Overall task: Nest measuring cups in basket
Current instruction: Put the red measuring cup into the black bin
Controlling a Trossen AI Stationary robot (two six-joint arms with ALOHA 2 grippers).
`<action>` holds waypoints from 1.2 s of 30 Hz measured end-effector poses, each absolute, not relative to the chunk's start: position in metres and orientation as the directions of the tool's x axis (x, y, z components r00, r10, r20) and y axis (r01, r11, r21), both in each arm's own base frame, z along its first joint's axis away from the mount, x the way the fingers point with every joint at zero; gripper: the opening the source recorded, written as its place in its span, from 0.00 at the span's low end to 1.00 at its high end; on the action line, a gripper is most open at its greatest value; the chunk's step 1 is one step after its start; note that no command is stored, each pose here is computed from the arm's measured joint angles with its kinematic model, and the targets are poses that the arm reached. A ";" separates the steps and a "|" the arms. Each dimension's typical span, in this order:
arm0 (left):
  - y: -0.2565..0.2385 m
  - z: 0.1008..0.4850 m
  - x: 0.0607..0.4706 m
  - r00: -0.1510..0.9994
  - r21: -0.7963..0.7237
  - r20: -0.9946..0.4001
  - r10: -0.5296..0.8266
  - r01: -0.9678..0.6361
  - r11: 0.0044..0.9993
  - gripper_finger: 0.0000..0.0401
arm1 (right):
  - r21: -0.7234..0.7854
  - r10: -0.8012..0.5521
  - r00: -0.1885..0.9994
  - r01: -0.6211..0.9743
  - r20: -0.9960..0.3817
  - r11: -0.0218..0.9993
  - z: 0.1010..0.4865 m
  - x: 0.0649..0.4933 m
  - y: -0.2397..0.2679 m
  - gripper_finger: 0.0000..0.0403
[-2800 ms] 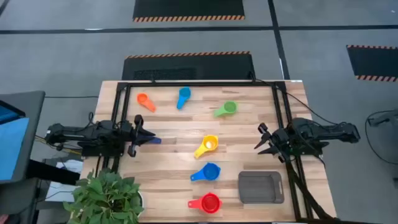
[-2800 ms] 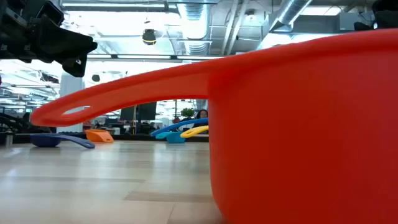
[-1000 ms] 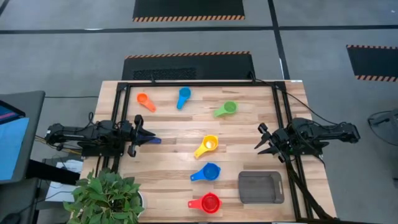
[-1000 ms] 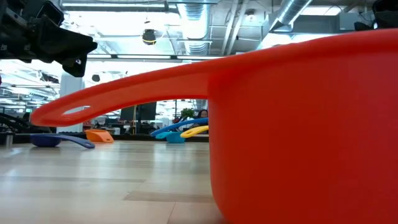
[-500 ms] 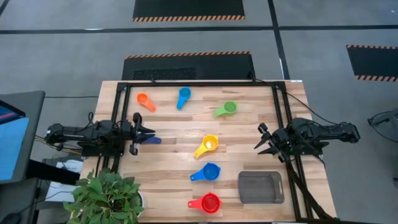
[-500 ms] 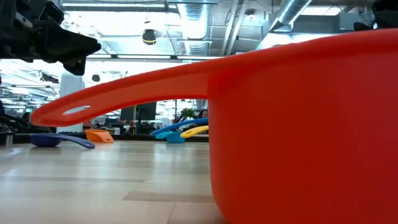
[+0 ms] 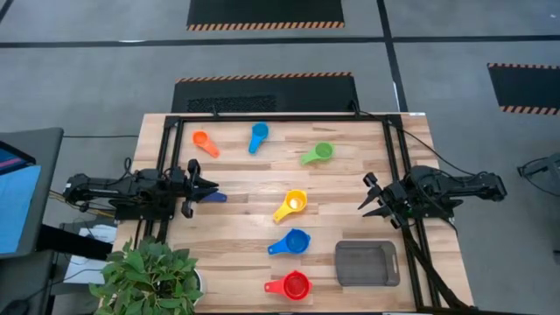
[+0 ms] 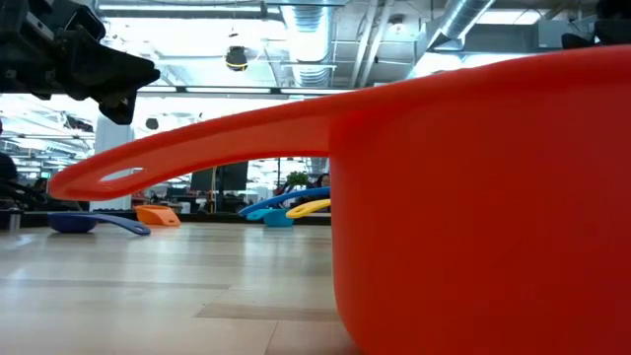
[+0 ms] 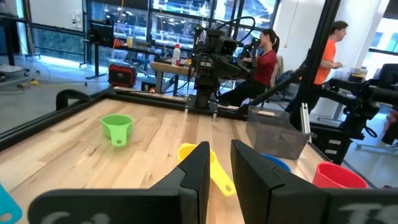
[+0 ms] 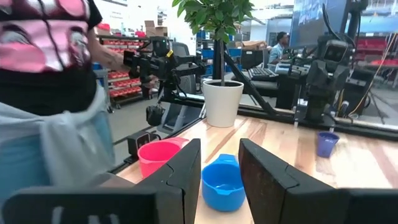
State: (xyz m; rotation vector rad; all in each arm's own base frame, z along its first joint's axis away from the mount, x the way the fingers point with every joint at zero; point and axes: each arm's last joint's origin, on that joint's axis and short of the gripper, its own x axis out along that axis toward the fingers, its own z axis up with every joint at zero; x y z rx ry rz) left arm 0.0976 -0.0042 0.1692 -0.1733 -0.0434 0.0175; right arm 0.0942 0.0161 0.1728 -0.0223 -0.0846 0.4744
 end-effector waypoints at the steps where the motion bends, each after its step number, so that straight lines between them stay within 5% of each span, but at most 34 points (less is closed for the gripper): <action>1: -0.004 0.169 0.098 0.999 -0.173 0.042 0.026 -0.018 0.985 0.14 | -0.042 0.457 0.886 -0.455 0.078 0.889 0.173 0.094 0.016 0.33; 8: -0.002 0.170 0.097 0.993 -0.261 0.053 0.105 -0.087 0.961 0.14 | -0.036 0.457 0.886 -0.455 0.085 0.890 0.174 0.094 0.016 0.35; 16: 0.001 0.172 0.097 0.978 -0.374 0.065 0.199 -0.161 0.913 0.14 | 0.410 0.342 0.935 -0.349 0.092 0.843 0.174 0.096 0.013 0.33; 30: 0.002 0.174 0.097 0.969 -0.496 0.083 0.232 -0.162 0.853 0.14 | 0.550 -0.067 0.954 -0.111 0.293 0.828 0.193 0.093 0.001 0.32; 36: 0.002 0.172 0.097 0.971 -0.537 0.064 0.229 -0.160 0.829 0.14 | 0.559 -0.095 0.979 -0.022 0.180 0.829 0.182 0.096 0.000 0.30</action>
